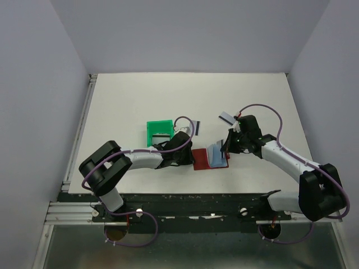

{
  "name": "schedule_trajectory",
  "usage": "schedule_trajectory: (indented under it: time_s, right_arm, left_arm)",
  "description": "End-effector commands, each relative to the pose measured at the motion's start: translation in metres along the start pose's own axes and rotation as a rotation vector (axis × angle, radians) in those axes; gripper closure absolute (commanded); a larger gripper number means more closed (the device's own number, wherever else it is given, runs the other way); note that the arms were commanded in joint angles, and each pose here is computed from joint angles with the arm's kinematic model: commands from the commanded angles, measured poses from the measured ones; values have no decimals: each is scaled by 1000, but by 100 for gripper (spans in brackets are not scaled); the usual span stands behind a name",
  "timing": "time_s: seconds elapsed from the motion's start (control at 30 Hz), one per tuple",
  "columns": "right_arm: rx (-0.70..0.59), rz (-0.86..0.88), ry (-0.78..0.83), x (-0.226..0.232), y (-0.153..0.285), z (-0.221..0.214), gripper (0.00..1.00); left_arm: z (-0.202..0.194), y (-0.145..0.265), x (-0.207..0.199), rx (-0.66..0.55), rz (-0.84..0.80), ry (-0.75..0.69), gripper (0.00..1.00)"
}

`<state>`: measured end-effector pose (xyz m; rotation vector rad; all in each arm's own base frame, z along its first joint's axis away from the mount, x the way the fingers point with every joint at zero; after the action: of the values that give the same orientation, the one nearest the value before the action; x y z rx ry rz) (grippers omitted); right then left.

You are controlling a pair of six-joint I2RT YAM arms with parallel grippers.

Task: Put the credit cards into the card holder
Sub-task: Insert the credit card into the card holder.

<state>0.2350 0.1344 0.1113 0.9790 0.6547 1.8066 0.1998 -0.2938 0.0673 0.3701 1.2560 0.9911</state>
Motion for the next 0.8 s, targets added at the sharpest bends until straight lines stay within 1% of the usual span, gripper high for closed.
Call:
schedule_trajectory:
  time_s: [0.0,0.4,0.5,0.57,0.77]
  right_arm:
    - [9,35,-19,2,-3,-3,100]
    - [-13,46,-12,4,3,0,100]
    - [-22,96,-7,10,3,1,100]
    - [-28,135,-10,14,3,1,100]
    - [-30,209,-23,21,-1,1,100]
  left_arm:
    - [-22,-6,35,83,133,-8,90]
    - [-19,-2,33,71,136,-12,90]
    - [-13,9,26,49,135,-28,90]
    - [-4,16,22,8,142,-45,90]
    - [15,40,-4,-61,92,-78,90]
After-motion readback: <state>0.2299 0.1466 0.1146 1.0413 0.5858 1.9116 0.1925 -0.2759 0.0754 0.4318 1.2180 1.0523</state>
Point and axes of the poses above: each gripper's point midway between its finger pads, its own y axis back along the fingers, its own x axis along the line the jaws close on, z = x × y, the point moved 6 cm from there along y, back along the fingers, and after that the axes turned 11 degrees about y, right-handed, at the moved point
